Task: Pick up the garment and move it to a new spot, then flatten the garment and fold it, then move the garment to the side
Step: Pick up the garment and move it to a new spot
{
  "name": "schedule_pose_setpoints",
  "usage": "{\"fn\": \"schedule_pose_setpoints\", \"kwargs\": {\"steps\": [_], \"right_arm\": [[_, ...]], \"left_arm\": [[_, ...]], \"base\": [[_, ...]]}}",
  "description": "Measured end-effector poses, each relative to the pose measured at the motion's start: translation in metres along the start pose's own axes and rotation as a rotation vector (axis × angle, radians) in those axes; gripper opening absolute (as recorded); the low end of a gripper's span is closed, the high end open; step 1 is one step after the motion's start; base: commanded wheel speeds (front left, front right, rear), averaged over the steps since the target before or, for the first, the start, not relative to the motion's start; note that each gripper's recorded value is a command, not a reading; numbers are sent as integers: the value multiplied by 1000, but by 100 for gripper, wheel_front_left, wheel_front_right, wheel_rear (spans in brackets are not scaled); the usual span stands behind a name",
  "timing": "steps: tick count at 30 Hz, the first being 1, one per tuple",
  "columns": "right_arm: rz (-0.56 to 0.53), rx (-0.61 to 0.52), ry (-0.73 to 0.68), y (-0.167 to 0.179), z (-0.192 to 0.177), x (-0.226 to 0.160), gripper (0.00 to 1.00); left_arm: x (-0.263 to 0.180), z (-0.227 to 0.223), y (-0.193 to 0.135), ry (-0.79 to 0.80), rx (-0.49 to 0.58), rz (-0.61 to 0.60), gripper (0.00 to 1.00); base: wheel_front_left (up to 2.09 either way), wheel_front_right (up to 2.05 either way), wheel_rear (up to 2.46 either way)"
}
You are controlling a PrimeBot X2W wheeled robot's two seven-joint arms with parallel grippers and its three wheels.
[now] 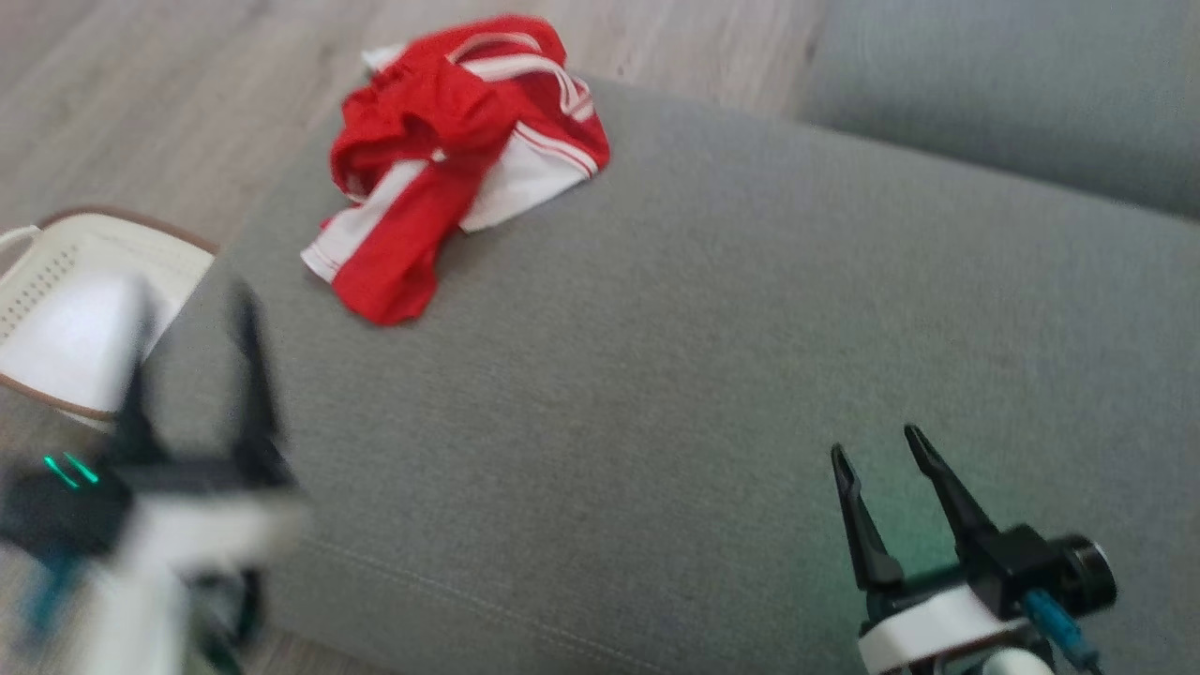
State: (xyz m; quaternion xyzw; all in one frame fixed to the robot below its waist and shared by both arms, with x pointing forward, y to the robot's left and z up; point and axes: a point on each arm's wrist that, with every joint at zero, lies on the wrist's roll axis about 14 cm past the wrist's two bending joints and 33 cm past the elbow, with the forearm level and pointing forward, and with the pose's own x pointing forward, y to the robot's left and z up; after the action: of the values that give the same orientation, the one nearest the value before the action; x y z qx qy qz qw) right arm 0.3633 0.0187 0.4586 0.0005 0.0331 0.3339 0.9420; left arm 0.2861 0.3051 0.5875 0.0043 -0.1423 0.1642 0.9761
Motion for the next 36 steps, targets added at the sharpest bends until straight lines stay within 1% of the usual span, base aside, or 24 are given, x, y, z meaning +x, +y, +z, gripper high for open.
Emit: {"fn": "schedule_pose_setpoints", "kwargs": {"steps": [4, 7, 9, 10, 13, 18, 22, 25, 27, 29, 30, 31, 35, 36], "right_arm": [[-17, -22, -19, -13, 3, 14, 100], [-41, -38, -39, -28, 7, 25, 100], [-59, -39, -27, -36, 2, 27, 100], [-68, -38, -18, -40, -2, 27, 100], [-98, -34, 30, -51, -19, 22, 100], [-157, -21, 66, -73, -35, 16, 100], [-204, -27, 82, -90, -41, 12, 100], [-238, -21, 104, -100, -49, 4, 100], [-252, -16, 120, -104, -55, 1, 100], [-264, -13, 130, -108, -59, -2, 100], [-264, -13, 130, -108, -59, -2, 100], [-277, -13, 137, -112, -61, -5, 100], [-301, -21, 134, -120, -59, -8, 100], [-307, -23, 134, -122, -59, -9, 100]], "left_arm": [[66, 45, 11, -85, 74, -46, 100], [110, 54, 18, -69, 186, -72, 100], [135, 42, 17, -12, 239, -93, 100], [145, 32, 16, 20, 249, -99, 100], [167, -11, 5, 145, 239, -118, 100], [171, -100, -21, 379, 244, -197, 100], [166, -153, -34, 519, 211, -223, 100], [165, -179, -47, 583, 211, -253, 100], [165, -195, -55, 628, 188, -261, 100], [164, -210, -59, 674, 183, -272, 100], [164, -210, -59, 674, 183, -272, 100], [162, -222, -63, 707, 188, -281, 100], [163, -234, -66, 730, 174, -279, 100], [165, -235, -67, 723, 175, -279, 97]], "base": [[0, 0, 0], [0, 0, 0], [0, 0, 0], [0, 0, 0], [0, 0, 0], [0, 0, 0], [0, 0, 0], [0, 0, 0], [0, 0, 0], [0, 0, 0], [0, 0, 0], [0, 0, 0], [0, 0, 0], [0, 0, 0]]}}
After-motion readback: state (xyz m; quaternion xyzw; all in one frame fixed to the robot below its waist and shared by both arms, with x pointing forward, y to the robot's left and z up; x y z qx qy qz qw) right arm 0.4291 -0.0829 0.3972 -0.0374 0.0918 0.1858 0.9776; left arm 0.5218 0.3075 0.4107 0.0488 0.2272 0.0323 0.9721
